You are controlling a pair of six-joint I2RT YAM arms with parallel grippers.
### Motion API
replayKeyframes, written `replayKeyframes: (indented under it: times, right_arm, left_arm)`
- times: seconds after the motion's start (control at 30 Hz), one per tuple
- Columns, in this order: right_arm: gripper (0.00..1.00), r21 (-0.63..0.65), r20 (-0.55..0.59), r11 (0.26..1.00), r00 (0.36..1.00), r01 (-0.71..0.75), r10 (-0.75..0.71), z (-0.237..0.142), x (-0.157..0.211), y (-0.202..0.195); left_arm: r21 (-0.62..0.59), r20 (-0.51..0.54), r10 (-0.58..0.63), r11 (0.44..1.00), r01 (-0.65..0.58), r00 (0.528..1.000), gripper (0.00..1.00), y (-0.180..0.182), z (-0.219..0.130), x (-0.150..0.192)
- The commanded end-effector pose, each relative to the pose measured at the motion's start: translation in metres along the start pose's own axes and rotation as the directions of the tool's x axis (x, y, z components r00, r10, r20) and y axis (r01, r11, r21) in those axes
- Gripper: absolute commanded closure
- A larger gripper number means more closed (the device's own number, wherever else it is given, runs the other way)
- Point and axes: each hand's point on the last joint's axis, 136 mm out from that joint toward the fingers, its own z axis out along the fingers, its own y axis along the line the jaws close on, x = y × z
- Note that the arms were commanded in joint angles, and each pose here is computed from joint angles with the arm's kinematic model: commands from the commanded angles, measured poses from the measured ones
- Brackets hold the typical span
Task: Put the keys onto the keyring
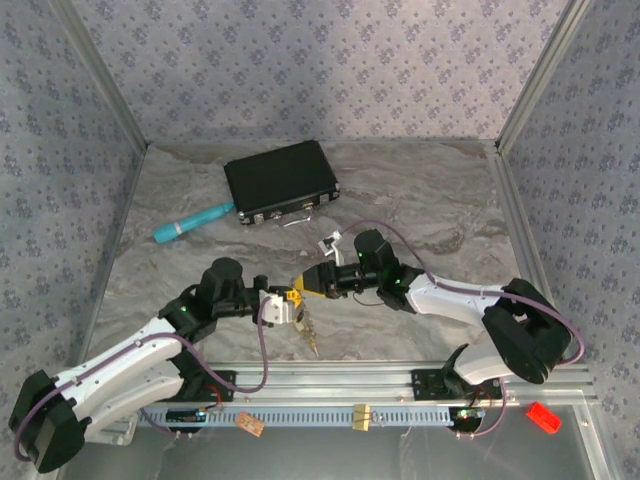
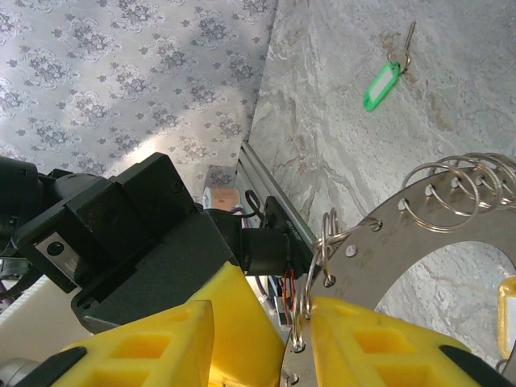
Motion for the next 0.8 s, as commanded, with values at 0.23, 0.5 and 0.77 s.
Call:
replayKeyframes:
  times: [0.23, 0.5, 0.77]
  right_arm:
    - [0.62, 0.023, -0.011, 0.999, 1.000, 0.023, -0.022, 0.002, -0.002, 0.003]
    - [0.55, 0.272, 0.038, 0.952, 0.987, 0.143, -0.159, -0.040, -0.017, -0.017]
    - [0.56, 0.473, -0.004, 0.798, 0.907, 0.373, -0.421, -0.084, -0.029, -0.004]
  left_arm:
    - [-0.025, 0.057, 0.063, 0.998, -0.061, 0.996, 1.00, 0.005, -0.004, -0.015]
    - [-0.060, 0.022, -0.113, 0.992, 0.114, 0.993, 1.00, 0.017, -0.004, -0.014]
    - [-0.213, -0.059, -0.532, 0.833, 0.510, 0.845, 1.00, 0.046, -0.005, -0.008]
